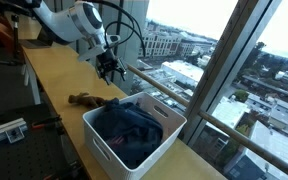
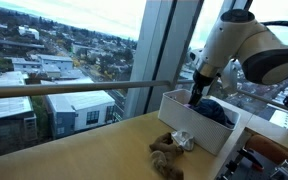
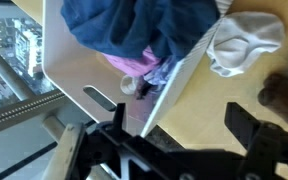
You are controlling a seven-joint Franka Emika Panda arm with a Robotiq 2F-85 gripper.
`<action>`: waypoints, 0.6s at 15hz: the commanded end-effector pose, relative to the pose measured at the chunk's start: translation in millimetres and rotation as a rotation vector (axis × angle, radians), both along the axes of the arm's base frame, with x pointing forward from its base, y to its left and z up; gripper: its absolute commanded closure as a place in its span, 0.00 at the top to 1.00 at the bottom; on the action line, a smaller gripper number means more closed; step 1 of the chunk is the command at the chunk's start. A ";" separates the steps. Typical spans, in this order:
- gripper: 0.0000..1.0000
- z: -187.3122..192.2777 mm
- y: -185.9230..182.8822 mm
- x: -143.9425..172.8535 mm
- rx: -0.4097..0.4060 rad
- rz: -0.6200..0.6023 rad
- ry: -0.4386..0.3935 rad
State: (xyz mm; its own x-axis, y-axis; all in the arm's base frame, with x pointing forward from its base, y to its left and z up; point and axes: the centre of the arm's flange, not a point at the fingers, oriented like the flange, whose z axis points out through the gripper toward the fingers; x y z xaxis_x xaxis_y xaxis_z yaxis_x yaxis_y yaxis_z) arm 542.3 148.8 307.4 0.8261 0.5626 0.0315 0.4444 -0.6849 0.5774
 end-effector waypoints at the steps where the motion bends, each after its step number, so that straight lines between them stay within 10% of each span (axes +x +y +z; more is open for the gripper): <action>1: 1.00 -24.4 38.2 -13.8 0.016 0.026 0.045; 9: 1.00 -104.3 70.1 -18.3 0.073 0.074 0.151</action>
